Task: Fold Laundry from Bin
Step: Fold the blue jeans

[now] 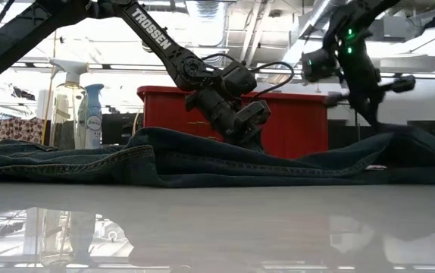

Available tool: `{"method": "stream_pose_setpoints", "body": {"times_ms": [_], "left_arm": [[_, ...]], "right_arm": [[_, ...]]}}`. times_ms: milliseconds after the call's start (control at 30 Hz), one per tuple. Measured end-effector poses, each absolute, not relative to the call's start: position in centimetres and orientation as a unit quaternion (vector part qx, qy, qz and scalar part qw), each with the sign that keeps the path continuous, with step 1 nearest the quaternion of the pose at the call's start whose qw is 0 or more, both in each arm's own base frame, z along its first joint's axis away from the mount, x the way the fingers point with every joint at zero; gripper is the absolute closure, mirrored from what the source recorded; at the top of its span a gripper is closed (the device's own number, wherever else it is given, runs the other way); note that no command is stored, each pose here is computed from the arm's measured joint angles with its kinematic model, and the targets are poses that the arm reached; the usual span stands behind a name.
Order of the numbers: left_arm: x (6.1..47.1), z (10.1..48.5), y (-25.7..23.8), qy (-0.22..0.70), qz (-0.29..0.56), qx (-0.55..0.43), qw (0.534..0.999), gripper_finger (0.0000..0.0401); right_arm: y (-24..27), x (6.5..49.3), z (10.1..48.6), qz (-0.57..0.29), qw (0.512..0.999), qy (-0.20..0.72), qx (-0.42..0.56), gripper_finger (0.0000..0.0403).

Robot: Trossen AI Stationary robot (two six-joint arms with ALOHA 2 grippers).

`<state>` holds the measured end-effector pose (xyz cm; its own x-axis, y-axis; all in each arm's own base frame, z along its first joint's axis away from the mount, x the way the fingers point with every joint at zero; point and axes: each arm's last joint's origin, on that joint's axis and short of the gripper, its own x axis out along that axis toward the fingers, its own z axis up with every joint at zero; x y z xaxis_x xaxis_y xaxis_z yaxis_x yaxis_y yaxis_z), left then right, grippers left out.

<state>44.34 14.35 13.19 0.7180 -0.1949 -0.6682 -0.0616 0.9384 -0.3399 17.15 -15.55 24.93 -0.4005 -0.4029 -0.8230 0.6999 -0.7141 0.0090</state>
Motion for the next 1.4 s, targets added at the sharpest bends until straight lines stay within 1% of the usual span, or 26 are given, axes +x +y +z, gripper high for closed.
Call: {"method": "stream_pose_setpoints", "body": {"times_ms": [267, 433, 533, 667, 833, 967, 1033, 1100, 1267, 1400], "left_arm": [[44.3, 13.2, 14.4, 0.376, -0.035, -0.172, 0.910, 0.0401], [44.3, 13.1, 14.5, 0.377, -0.023, -0.161, 0.912, 0.0401], [44.4, 13.5, 14.9, 0.374, -0.020, -0.166, 0.912, 0.0401], [44.6, 14.5, 15.7, 0.367, -0.023, -0.179, 0.913, 0.0401], [44.6, 15.8, 16.1, 0.394, -0.030, -0.185, 0.900, 0.0401], [43.6, 18.6, 16.4, 0.453, -0.051, -0.180, 0.872, 0.0401], [42.6, 20.6, 16.2, 0.494, -0.064, -0.170, 0.850, 0.0401], [41.7, 22.5, 15.8, 0.527, -0.071, -0.154, 0.833, 0.0401], [38.2, 27.2, 14.7, 0.613, -0.074, -0.133, 0.775, 0.0401], [34.9, 31.3, 13.2, 0.631, -0.059, -0.153, 0.758, 0.0401]], "right_arm": [[-14.7, 19.6, 30.6, -0.790, 0.449, 0.115, 0.402, 0.0389], [-14.4, 21.9, 32.8, -0.777, 0.488, 0.091, 0.388, 0.0389], [-14.3, 23.4, 32.9, -0.769, 0.505, 0.101, 0.379, 0.0389], [-13.7, 26.2, 32.0, -0.755, 0.527, 0.113, 0.374, 0.0389], [-13.0, 29.3, 31.4, -0.736, 0.561, 0.139, 0.352, 0.0389], [-12.9, 30.7, 31.9, -0.725, 0.582, 0.157, 0.333, 0.0389], [-12.9, 30.7, 32.5, -0.727, 0.582, 0.152, 0.330, 0.0389], [-12.8, 30.5, 33.3, -0.725, 0.593, 0.148, 0.317, 0.0389], [-12.7, 30.7, 34.7, -0.707, 0.623, 0.163, 0.292, 0.0389], [-12.4, 31.2, 34.9, -0.690, 0.646, 0.172, 0.278, 0.0388]]}}
